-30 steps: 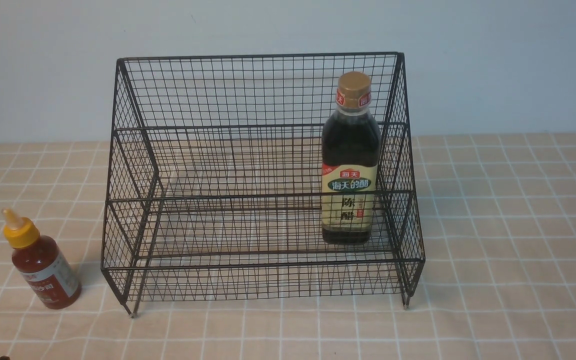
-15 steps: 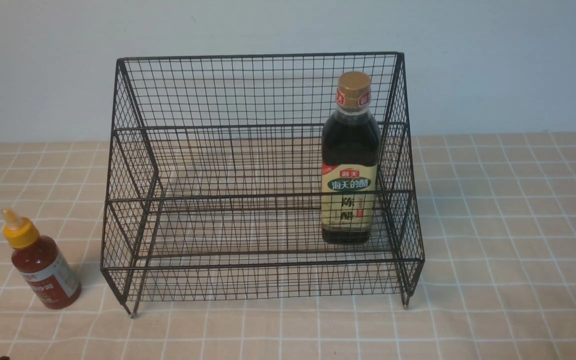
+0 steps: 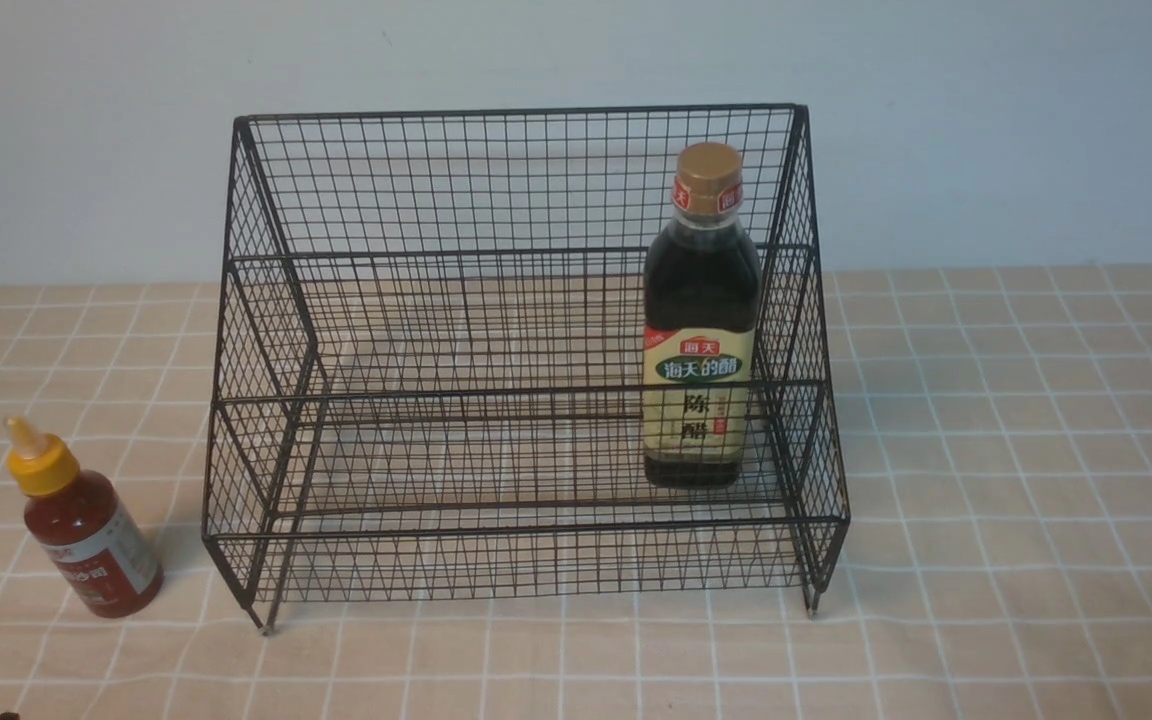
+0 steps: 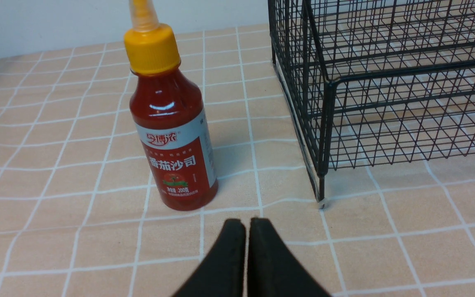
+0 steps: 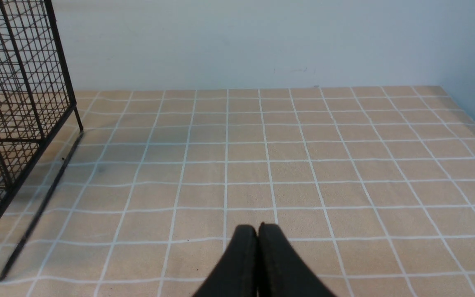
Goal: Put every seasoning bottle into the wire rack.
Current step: Use the left arm to grab the condiment bottle closest to it
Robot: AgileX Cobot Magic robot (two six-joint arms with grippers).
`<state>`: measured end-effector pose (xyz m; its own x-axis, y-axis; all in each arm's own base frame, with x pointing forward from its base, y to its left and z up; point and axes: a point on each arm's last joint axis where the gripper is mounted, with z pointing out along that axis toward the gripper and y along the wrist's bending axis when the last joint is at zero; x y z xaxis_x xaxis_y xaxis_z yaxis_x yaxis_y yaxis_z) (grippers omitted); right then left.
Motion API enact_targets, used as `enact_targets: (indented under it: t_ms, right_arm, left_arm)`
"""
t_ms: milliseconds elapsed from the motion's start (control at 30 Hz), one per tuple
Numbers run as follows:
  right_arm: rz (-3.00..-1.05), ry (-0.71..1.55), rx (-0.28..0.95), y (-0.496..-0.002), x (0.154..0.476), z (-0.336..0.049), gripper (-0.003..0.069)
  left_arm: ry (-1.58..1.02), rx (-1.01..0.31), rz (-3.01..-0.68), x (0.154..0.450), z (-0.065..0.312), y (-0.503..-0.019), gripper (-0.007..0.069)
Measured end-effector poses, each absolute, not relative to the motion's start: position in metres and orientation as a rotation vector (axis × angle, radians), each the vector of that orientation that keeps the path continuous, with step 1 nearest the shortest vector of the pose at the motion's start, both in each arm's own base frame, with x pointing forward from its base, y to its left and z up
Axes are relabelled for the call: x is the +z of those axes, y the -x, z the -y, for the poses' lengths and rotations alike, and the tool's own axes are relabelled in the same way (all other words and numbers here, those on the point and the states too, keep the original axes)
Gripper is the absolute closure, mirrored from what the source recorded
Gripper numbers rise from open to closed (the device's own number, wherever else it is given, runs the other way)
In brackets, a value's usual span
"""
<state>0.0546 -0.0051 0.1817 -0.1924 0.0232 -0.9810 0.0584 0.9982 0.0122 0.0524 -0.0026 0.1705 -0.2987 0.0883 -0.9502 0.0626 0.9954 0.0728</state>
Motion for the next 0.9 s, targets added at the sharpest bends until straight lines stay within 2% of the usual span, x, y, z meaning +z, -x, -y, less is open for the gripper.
enact_targets:
  t_ms: [900]
  right_arm:
    - [-1.764, -0.061, -0.032, -0.0546, 0.1817, 0.0051, 0.0672]
  left_arm:
    - [-0.113, 0.038, -1.856, 0.1719, 0.0021, -0.0530, 0.0632]
